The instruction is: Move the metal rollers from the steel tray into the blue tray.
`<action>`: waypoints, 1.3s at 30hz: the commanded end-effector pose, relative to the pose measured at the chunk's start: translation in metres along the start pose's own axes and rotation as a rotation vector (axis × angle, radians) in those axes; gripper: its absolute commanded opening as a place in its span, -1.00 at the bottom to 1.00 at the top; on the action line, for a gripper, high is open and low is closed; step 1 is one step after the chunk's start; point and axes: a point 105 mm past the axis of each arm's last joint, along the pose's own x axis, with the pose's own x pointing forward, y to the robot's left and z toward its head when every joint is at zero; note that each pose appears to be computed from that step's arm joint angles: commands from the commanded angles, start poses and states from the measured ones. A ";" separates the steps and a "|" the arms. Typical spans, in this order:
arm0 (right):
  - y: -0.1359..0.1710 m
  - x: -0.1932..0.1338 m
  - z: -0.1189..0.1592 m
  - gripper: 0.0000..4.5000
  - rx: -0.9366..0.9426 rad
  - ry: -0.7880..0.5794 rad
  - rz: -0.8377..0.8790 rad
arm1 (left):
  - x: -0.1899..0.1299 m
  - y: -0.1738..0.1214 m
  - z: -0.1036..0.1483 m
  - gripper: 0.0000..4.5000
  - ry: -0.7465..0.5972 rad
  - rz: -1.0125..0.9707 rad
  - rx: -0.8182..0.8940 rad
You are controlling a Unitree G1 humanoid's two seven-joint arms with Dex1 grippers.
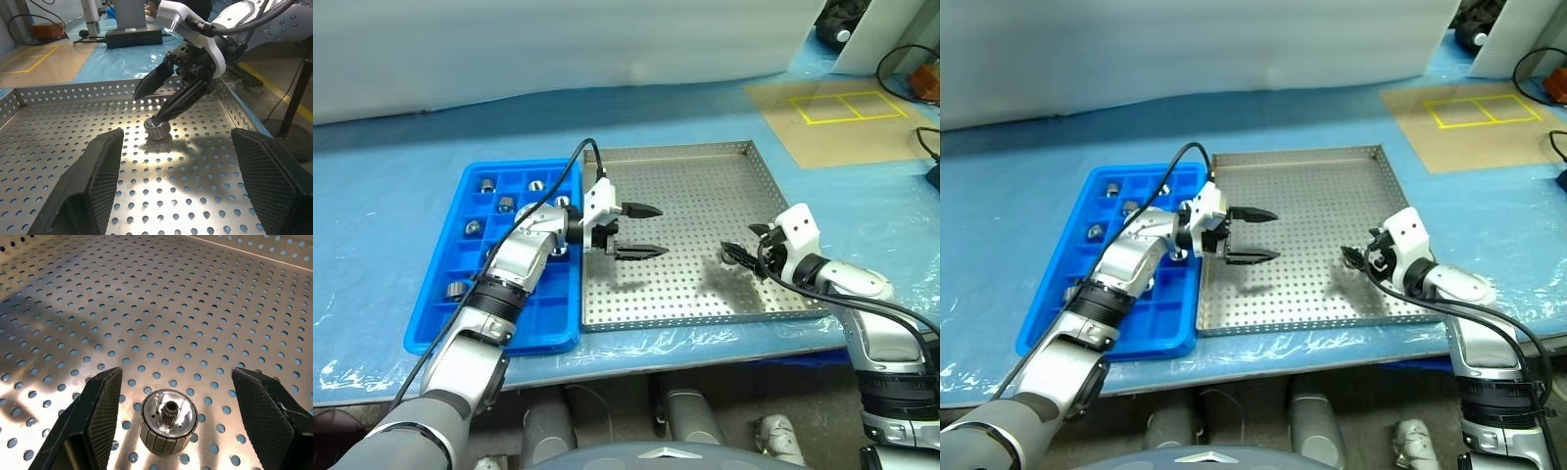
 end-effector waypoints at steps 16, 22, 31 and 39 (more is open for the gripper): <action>-0.003 0.022 -0.042 0.62 0.040 0.082 -0.020 | -0.016 0.005 0.003 0.66 0.018 0.066 0.036; -0.007 0.024 -0.043 -0.06 0.010 0.078 -0.049 | -0.019 0.004 0.002 0.66 0.028 0.076 0.036; -0.001 0.034 -0.025 -0.25 -0.062 0.045 -0.010 | -0.029 0.008 0.003 0.66 0.047 0.116 0.048; 0.047 0.061 0.056 -0.25 -0.183 -0.126 0.280 | -0.074 0.015 0.019 0.66 0.099 0.258 0.108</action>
